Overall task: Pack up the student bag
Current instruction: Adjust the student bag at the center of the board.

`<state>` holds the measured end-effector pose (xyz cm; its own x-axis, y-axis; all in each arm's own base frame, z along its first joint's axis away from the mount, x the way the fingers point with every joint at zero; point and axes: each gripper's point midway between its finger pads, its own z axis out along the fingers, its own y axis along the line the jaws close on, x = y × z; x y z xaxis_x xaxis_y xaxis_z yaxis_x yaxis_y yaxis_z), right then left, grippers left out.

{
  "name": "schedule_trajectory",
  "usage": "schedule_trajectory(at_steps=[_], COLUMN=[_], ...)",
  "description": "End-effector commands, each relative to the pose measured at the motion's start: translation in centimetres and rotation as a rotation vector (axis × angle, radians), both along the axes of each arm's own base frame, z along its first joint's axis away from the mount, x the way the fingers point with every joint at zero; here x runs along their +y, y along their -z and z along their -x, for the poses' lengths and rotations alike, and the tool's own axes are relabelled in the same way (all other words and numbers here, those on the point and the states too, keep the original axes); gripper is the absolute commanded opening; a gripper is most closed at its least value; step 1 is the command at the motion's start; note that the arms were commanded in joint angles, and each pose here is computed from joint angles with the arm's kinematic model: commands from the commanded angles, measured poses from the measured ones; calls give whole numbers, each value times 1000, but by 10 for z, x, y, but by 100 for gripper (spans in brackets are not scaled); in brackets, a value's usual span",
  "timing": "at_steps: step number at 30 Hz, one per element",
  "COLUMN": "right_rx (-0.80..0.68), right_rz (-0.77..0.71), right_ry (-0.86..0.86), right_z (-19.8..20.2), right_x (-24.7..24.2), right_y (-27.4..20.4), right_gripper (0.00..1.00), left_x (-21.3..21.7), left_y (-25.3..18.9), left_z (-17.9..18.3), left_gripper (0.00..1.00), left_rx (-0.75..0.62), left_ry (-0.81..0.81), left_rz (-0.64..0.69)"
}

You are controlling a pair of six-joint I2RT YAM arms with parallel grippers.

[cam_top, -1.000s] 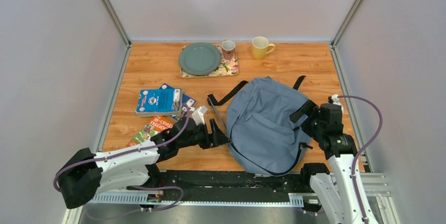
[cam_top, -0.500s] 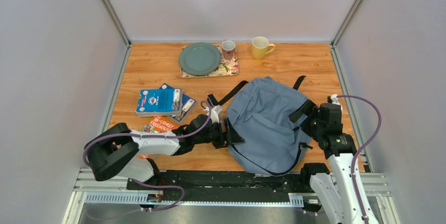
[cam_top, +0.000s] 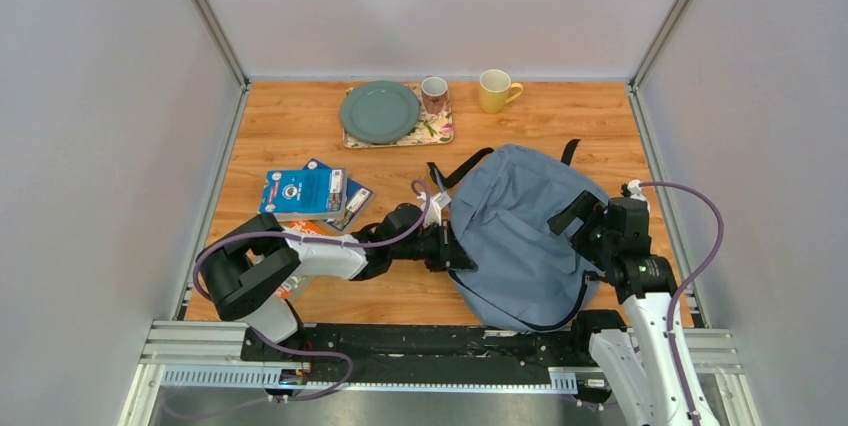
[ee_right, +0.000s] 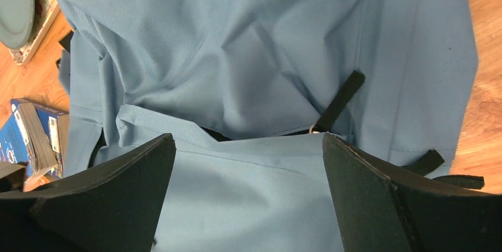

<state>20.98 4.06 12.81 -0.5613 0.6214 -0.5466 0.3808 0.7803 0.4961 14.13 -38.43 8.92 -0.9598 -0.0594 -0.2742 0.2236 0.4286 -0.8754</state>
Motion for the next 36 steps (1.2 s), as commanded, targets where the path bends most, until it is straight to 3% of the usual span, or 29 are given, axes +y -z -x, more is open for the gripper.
schedule_trajectory(at_steps=[1,2,6,7,9,10,16,18,19,21,22,23,25,27,29,31,36], right_rx=[-76,-79,-96,-110,-122,-130,-143,-140,-138,-133,-134,-131,-133,-125,-125,-102,-68], right_rz=[33,35,63,64,56,50,24,-1,-5,-11,-10,-5,3,6,-1,-4,19], right_ry=[21,29,71,73,77,74,71,44,43,36,37,41,41,39,34,31,33], right_z=[-6,-6,-5,-6,-6,-7,-6,-4,-4,-3,-3,-2,-2,-1,-3,-5,-21], right_x=[-8,-9,-17,-18,-17,-16,-12,-6,-5,-3,-4,-5,-6,-6,-5,-4,-7], right_y=[-21,-23,-29,-34,-38,-41,-45,-45,-45,-44,-44,-44,-46,-42,-39,-29,-13], right_gripper=[98,98,98,98,98,98,97,97,97,97,97,97,97,97,97,97,97], left_x=[-18,-22,-9,-10,4,14,67,84,88,97,96,105,118,129,139,154,166], left_y=[-66,-84,-122,-144,-140,-146,-120,-98,-93,-69,-65,-41,-11,2,7,16,-9], left_z=[18,15,32,23,13,-10,-65,-82,-84,-90,-102,-94,-105,-101,-101,-100,-100], left_gripper=[0,0,0,0,0,0,1,13,29,30,38,46,61,64,76,78,79], left_rx=[-207,-310,-485,-550,-595,-626,-406,-326,-305,-139,-168,-36,-49,-25,-16,-10,-94], left_ry=[236,287,505,525,561,528,426,385,403,405,409,401,354,349,323,280,164], left_rz=[126,131,119,138,76,69,118,99,118,140,101,7,-173,-253,-329,-414,-411])
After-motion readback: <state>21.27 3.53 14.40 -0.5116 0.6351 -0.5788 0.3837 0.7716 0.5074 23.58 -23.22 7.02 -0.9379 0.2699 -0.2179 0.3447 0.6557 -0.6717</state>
